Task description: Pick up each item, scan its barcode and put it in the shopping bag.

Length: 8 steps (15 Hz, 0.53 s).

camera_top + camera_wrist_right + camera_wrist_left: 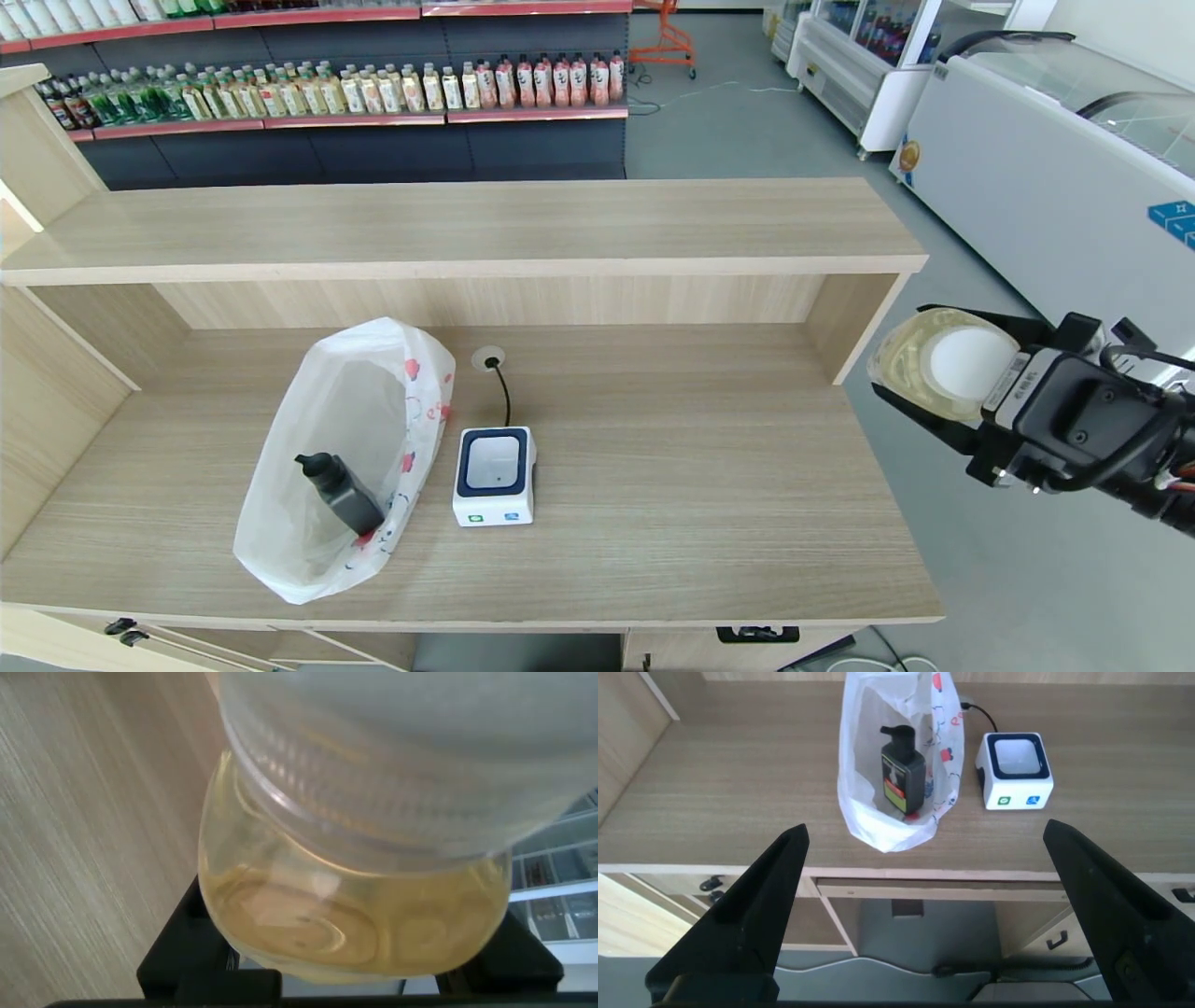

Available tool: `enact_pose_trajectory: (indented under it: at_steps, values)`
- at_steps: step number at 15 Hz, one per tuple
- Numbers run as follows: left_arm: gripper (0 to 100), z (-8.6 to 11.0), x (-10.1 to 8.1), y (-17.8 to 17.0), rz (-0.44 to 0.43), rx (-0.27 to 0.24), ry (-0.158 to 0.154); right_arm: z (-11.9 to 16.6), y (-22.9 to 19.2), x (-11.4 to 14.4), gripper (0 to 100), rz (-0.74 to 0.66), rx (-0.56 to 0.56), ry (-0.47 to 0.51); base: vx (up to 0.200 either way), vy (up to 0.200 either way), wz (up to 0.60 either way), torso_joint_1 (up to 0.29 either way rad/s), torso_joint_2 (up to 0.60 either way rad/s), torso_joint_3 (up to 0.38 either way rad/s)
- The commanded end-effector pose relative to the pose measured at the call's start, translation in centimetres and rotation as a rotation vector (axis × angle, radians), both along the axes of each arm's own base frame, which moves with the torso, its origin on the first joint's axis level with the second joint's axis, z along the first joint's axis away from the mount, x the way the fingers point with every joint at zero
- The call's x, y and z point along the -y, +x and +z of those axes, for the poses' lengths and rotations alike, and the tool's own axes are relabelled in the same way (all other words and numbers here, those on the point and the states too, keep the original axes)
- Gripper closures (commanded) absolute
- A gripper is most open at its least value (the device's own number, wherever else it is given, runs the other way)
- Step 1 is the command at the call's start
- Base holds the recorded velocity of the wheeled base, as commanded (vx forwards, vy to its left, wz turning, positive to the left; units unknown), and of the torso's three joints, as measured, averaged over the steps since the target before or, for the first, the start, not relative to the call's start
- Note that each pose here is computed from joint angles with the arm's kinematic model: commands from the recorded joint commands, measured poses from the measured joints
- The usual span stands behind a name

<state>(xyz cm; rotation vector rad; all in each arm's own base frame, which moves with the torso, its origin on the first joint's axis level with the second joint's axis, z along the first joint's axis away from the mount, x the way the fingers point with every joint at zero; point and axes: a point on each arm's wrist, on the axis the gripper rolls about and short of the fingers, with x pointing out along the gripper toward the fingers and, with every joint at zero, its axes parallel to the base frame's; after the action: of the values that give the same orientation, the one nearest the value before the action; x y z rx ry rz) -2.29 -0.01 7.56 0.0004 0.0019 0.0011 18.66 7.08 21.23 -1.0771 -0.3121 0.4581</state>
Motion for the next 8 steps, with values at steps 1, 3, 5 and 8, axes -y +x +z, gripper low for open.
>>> enact_pose_trajectory:
  at_steps: [1, 3, 5, 8]
  values:
    - [0, 0.00, 0.00, 0.00, 0.000, 0.000, -0.002, -0.19, -0.60, 0.15, 100, 0.003, 0.000, 0.000, 0.000, 0.200, 0.00, 0.002, 0.00, 0.007]
    - [0, 0.01, 0.00, 0.00, 0.000, 0.002, -0.007, -0.23, -0.91, 0.26, 100, 0.003, 0.000, 0.001, 0.000, 0.200, 0.00, 0.002, 0.00, 0.002]
    - [0, 0.01, 0.00, 0.00, 0.002, 0.002, -0.008, -0.24, -0.91, 0.26, 100, 0.004, -0.002, 0.002, 0.000, 0.200, 0.00, -0.002, 0.00, 0.007]
    - [0, 0.00, 0.00, 0.00, 0.000, 0.000, -0.005, -0.38, -0.67, 0.20, 100, 0.005, -0.022, 0.019, 0.000, 0.200, 0.00, 0.004, 0.01, 0.004]
